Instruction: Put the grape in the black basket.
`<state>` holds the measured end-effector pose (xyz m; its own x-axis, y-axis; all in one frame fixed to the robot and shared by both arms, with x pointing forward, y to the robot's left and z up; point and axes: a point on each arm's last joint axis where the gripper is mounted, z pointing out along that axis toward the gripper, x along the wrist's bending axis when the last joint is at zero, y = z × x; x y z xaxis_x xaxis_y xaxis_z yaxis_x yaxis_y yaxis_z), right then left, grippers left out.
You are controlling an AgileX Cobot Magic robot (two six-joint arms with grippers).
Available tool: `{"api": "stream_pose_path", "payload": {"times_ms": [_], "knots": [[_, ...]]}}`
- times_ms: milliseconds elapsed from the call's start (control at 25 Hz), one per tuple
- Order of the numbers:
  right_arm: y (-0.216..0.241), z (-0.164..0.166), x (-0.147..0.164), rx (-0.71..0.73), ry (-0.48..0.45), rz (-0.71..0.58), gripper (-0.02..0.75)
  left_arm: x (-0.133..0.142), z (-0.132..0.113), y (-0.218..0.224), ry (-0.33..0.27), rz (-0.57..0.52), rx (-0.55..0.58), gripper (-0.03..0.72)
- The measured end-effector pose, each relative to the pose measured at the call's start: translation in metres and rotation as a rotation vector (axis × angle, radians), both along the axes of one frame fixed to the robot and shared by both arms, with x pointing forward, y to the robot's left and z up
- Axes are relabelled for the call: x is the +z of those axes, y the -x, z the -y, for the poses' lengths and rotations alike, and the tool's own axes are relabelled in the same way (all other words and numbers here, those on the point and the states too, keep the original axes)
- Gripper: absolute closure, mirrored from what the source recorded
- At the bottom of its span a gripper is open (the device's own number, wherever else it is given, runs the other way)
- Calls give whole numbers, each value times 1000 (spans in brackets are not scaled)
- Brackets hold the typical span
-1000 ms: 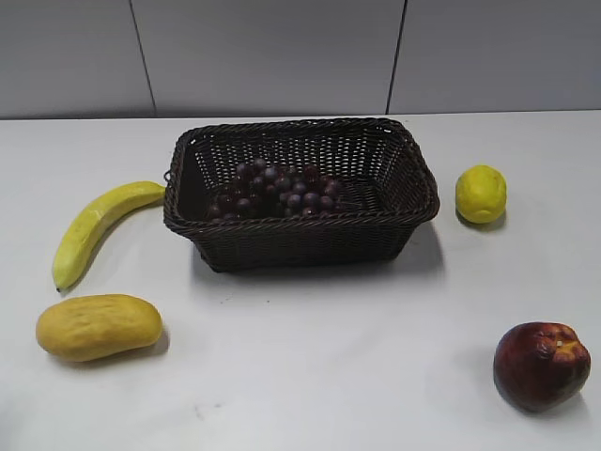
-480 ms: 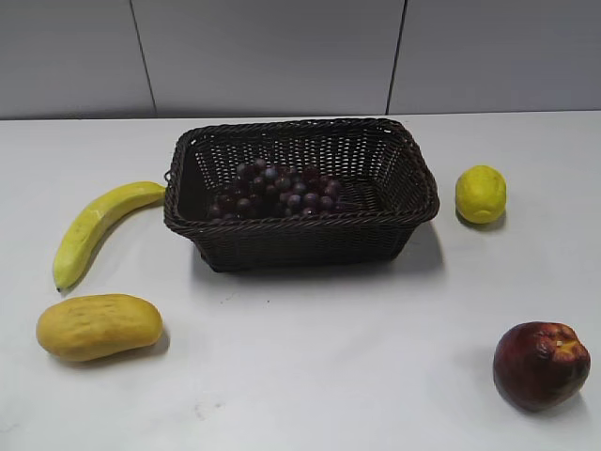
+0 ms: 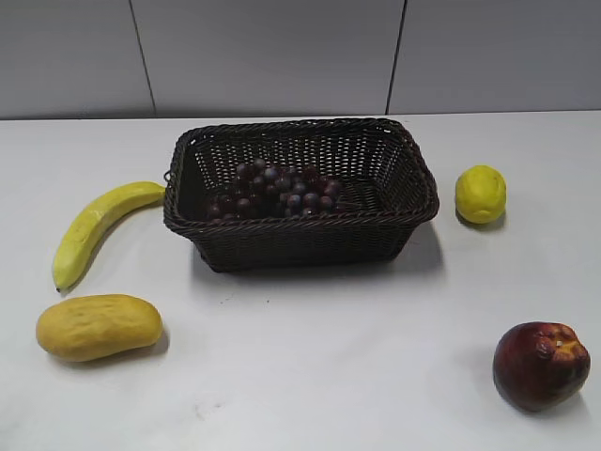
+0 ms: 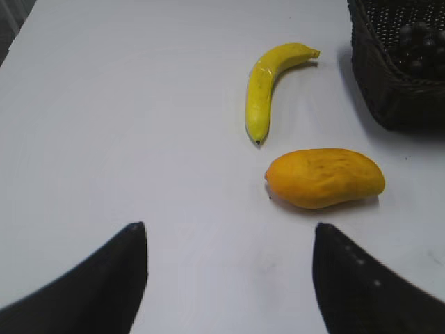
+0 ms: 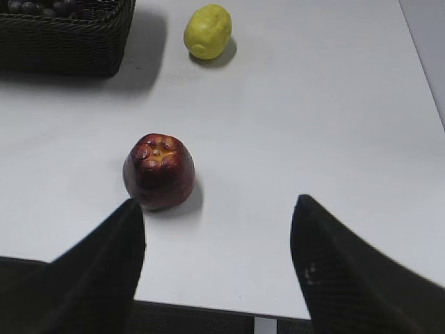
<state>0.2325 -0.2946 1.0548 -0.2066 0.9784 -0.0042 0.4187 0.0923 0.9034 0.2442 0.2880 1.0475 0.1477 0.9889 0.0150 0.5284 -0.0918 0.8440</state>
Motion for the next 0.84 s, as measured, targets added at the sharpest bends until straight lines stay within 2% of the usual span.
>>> {"api": "stream_pose_path", "payload": {"times_ms": [200, 840], "knots": [[0, 0, 0, 0, 0, 0, 239, -1, 0, 10, 15, 63, 20, 135], [0, 0, 0, 0, 0, 0, 239, -1, -1, 10, 19, 62, 32, 137]]}}
